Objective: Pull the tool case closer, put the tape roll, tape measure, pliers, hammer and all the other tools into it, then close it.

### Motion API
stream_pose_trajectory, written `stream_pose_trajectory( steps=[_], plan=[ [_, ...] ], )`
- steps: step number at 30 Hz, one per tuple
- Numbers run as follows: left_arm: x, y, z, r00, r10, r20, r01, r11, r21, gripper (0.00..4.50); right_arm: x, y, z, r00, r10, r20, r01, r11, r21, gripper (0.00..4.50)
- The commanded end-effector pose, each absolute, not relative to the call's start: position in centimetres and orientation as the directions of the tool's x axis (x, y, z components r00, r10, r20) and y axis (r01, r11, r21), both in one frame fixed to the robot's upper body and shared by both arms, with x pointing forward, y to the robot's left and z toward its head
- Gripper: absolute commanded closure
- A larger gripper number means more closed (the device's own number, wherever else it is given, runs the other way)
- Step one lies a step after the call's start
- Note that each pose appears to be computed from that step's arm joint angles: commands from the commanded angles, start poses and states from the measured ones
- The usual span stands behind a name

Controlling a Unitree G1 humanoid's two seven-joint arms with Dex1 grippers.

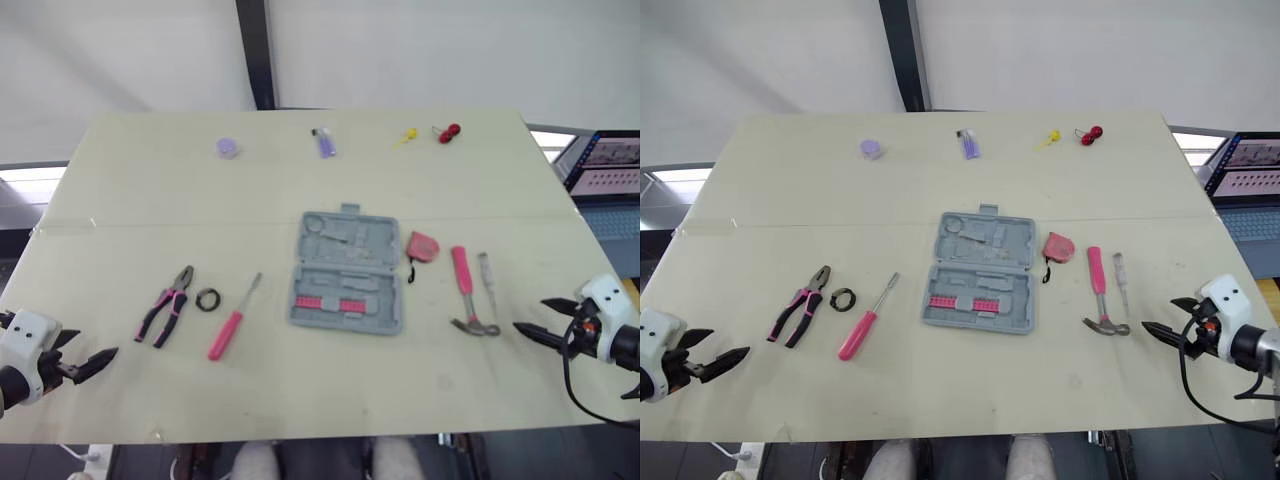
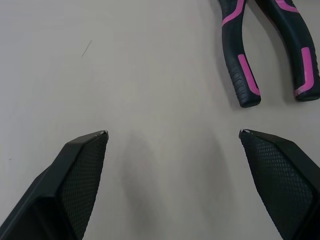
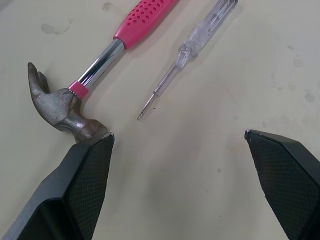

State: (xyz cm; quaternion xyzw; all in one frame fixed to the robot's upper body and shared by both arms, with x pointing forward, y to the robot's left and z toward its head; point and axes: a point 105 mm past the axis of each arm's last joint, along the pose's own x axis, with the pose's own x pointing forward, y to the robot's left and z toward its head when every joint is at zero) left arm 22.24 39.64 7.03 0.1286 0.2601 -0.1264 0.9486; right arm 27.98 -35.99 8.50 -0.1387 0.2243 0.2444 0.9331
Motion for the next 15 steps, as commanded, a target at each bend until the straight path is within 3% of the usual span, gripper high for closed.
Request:
stream_pose_trajectory(
  steps=[1, 15],
  plan=[
    [22.37, 40.15, 8.06, 0.843, -0.161, -0.514, 0.306, 0.928, 0.211, 0.00, 28.17, -36.78, 9.91, 0.810, 0.370, -0.455, -0.496, 0.846, -0.196, 0.07],
    [22.62, 40.20, 8.24, 0.853, -0.151, -0.499, 0.295, 0.929, 0.222, 0.00, 28.42, -37.21, 9.78, 0.818, 0.357, -0.452, -0.488, 0.846, -0.215, 0.07]
  ],
)
